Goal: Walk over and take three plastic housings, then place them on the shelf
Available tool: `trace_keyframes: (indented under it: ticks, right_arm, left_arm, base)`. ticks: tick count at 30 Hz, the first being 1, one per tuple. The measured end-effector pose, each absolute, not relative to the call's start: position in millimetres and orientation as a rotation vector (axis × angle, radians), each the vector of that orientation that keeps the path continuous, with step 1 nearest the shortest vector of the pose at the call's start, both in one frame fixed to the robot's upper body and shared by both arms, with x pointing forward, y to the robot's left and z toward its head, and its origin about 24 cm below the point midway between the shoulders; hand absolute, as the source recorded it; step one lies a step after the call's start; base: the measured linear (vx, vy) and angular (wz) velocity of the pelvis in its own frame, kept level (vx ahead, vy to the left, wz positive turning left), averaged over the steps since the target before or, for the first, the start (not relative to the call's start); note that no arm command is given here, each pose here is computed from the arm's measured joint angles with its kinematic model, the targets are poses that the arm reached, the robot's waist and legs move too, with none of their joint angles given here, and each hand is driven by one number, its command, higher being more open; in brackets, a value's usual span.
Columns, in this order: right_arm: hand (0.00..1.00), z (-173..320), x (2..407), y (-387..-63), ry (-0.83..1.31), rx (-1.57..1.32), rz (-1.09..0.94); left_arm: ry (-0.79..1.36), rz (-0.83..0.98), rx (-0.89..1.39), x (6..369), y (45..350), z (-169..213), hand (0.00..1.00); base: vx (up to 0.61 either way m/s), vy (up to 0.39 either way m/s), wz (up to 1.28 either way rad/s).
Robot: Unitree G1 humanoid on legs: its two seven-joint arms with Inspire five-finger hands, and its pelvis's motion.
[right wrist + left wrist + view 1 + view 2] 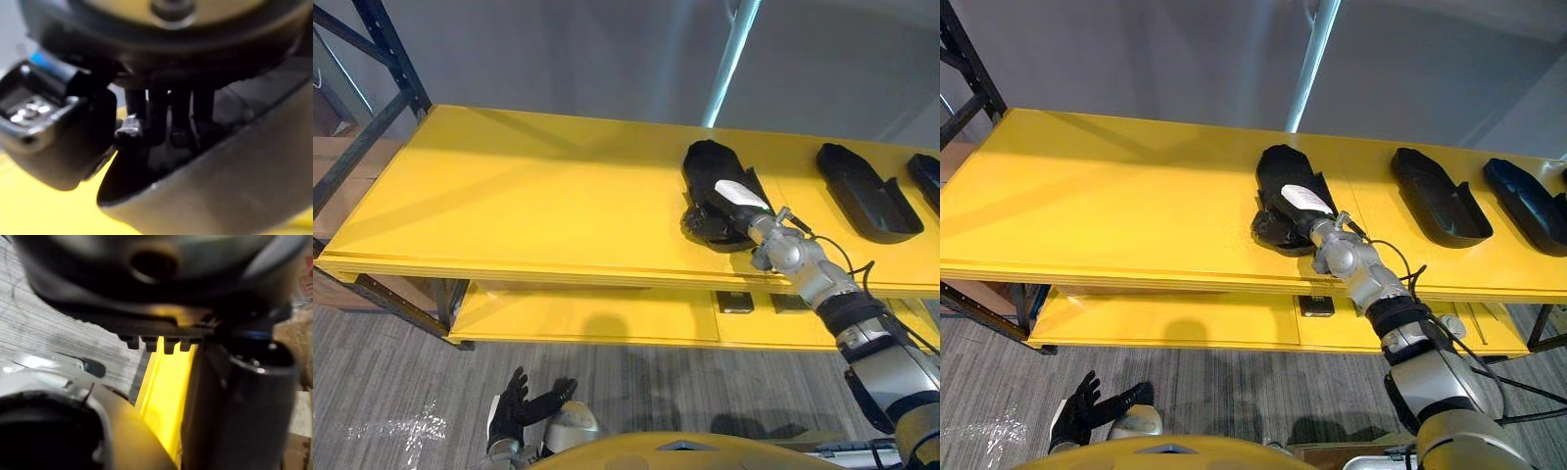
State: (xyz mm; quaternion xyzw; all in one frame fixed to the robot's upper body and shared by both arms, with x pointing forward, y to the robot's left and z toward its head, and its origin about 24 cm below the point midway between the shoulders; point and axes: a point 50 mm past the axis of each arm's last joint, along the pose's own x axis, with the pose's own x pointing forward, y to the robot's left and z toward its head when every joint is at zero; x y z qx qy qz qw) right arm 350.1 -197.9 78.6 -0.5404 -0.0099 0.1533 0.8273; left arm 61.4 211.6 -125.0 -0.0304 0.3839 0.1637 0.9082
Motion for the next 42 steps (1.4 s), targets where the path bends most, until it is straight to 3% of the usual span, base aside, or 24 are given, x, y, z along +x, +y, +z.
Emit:
trace_keyframes:
  ticks: [9, 27, 28, 42]
  right_arm:
    - [0.0, 83, 367, -192, 0.064, -0.945, 0.12]
    - [0.0, 91, 382, -194, 0.128, -0.92, 0.045]
    - [1.0, 92, 382, -193, 0.123, -0.921, 0.049]
    - [1.0, 97, 383, -195, 0.08, -1.003, 0.066]
  left_arm:
    - [0.796, 0.34, -0.072, 65, 206, -125, 1.0]
    - [0.78, 0.335, -0.063, 77, 209, -123, 1.0]
    - [0.779, 0.332, -0.062, 78, 209, -123, 1.0]
    - [0.769, 0.33, -0.052, 80, 213, -121, 1.0]
  base:
    - [0.0, 0.0, 0.0]
    - [0.0, 0.0, 0.0]
    - [0.0, 0.0, 0.0]
    - [0.0, 0.0, 0.0]
